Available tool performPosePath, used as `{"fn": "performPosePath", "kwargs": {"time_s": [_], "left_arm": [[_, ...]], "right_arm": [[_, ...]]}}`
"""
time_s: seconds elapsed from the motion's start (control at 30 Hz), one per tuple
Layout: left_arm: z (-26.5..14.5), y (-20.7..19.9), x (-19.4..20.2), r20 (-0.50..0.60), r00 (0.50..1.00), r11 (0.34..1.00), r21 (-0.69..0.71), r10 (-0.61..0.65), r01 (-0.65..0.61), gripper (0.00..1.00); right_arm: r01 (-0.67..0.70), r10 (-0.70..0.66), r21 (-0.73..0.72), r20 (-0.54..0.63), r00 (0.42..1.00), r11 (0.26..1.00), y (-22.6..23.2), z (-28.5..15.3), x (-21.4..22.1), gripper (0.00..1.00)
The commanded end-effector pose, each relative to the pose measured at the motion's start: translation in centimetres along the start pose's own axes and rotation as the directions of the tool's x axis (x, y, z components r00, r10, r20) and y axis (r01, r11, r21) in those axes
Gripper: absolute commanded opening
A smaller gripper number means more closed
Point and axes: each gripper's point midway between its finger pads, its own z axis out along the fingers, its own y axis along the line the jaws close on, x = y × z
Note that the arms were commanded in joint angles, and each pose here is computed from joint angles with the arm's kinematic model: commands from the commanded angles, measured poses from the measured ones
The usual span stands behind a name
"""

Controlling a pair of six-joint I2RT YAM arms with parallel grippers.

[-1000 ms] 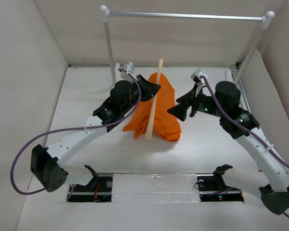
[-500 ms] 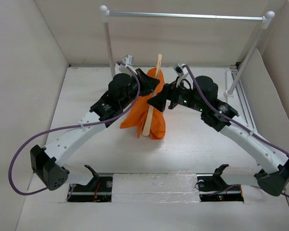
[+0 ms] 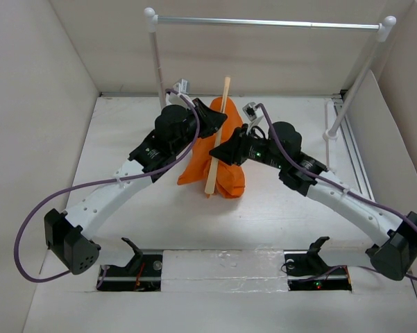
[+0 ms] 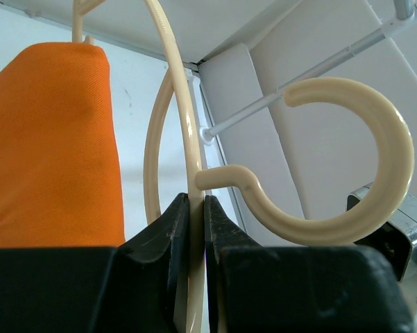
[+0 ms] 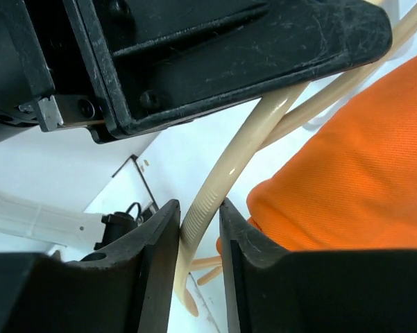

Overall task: Place the trousers on the hanger
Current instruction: Hang the hanger with trousers onto the clothesline

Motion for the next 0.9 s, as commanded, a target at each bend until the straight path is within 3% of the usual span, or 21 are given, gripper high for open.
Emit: {"fn": "performPosePath", "kwargs": {"time_s": [0.0, 0.1, 0.13, 0.23, 0.4, 0.5, 0.53, 0.57, 0.63, 0.87], "left_arm": [[-3.2, -7.3, -6.7, 0.199, 0.979, 0.969, 0.248, -0.052, 0.001, 0.00], [-3.3, -7.1, -7.1, 0.210, 0.976, 0.970, 0.243, -0.049, -0.003, 0.00], [-3.2, -7.0, -7.1, 0.210, 0.976, 0.970, 0.243, -0.049, -0.003, 0.00], [-3.2, -6.6, -6.3, 0.189, 0.980, 0.969, 0.246, -0.057, 0.009, 0.00], [-3.5, -5.8, -6.9, 0.200, 0.978, 0.974, 0.227, -0.053, 0.006, 0.00], [-4.0, -6.8, -7.7, 0.193, 0.981, 0.966, 0.258, -0.030, -0.021, 0.30], [-4.3, -7.2, -8.7, 0.212, 0.977, 0.965, 0.257, -0.012, -0.044, 0.46], [-4.4, -7.6, -8.9, 0.216, 0.976, 0.963, 0.262, 0.003, -0.061, 0.51], [-4.7, -8.5, -9.5, 0.219, 0.975, 0.959, 0.272, 0.025, -0.085, 0.60], [-6.0, -10.2, -10.0, 0.222, 0.970, 0.938, 0.305, 0.097, -0.163, 0.66]], "right_arm": [[0.017, -0.011, -0.078, 0.084, 0.996, 0.997, 1.3, 0.6, -2.1, 0.34], [0.036, -0.027, -0.113, 0.077, 0.997, 0.993, 1.5, 1.1, -2.3, 0.28], [0.042, -0.033, -0.114, 0.085, 0.996, 0.993, 1.1, 1.1, -2.6, 0.18], [0.041, -0.026, -0.163, 0.089, 0.996, 0.986, 1.1, 1.4, -2.9, 0.00], [0.065, -0.032, -0.169, 0.192, 0.981, 0.983, 2.9, -0.5, -6.3, 0.00], [0.081, -0.048, -0.125, 0.247, 0.968, 0.989, 3.1, -2.2, -9.2, 0.00], [0.089, -0.054, -0.119, 0.268, 0.962, 0.989, 3.3, -2.9, -10.2, 0.00], [0.085, -0.057, -0.090, 0.278, 0.959, 0.992, 2.5, -3.5, -11.0, 0.00], [0.100, -0.071, -0.078, 0.313, 0.947, 0.992, 2.5, -4.5, -12.8, 0.00], [0.138, -0.104, -0.061, 0.384, 0.918, 0.989, 1.2, -7.1, -17.2, 0.00]]}}
